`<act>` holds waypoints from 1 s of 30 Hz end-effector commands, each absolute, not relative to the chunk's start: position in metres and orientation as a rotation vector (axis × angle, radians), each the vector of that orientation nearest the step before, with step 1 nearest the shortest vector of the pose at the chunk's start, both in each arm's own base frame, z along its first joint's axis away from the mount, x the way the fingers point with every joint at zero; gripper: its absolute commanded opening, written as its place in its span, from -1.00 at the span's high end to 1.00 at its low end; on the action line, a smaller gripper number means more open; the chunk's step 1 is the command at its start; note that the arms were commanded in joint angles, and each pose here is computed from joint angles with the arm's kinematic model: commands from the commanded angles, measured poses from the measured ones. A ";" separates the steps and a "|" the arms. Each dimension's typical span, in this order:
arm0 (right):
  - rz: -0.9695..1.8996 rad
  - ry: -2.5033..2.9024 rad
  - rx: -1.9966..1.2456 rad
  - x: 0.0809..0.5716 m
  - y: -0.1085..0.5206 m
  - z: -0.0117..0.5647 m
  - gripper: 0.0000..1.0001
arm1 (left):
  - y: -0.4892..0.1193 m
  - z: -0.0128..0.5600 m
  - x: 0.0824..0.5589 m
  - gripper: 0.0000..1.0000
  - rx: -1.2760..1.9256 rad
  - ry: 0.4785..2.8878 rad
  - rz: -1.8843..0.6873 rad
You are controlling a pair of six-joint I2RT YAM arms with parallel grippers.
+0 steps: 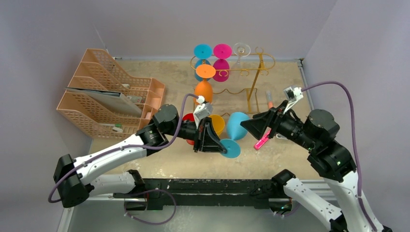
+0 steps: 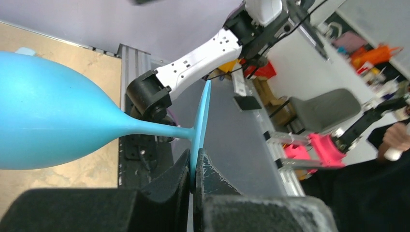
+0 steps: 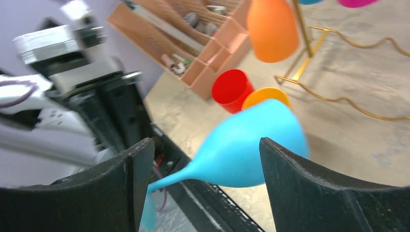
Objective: Take the wine glass off the wine glass rack
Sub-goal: Place the wine glass at the center of the board.
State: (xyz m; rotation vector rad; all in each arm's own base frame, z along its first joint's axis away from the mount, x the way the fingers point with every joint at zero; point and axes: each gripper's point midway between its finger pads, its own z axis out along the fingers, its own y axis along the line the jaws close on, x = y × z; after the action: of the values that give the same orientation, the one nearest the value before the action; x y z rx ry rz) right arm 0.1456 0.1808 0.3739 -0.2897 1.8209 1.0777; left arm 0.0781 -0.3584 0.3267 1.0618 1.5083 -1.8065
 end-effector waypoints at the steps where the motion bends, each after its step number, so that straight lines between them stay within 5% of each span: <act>1: 0.845 1.923 -0.136 0.174 0.155 0.352 -0.66 | -0.345 0.326 0.076 1.00 1.204 1.431 -1.599; 11: 1.039 2.016 -0.266 0.173 0.196 0.344 -0.86 | -0.313 0.304 0.075 1.00 1.309 1.315 -1.334; 30: 1.415 2.006 -0.252 0.199 0.224 0.355 -0.66 | -0.292 0.272 0.075 1.00 1.454 1.350 -1.173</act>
State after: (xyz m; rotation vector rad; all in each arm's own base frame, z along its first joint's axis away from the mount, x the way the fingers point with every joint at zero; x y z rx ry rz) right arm 0.1975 0.2152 0.3409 -0.2209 2.0610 1.2492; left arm 0.0719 -0.2972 0.2689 1.4253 1.3967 -1.2504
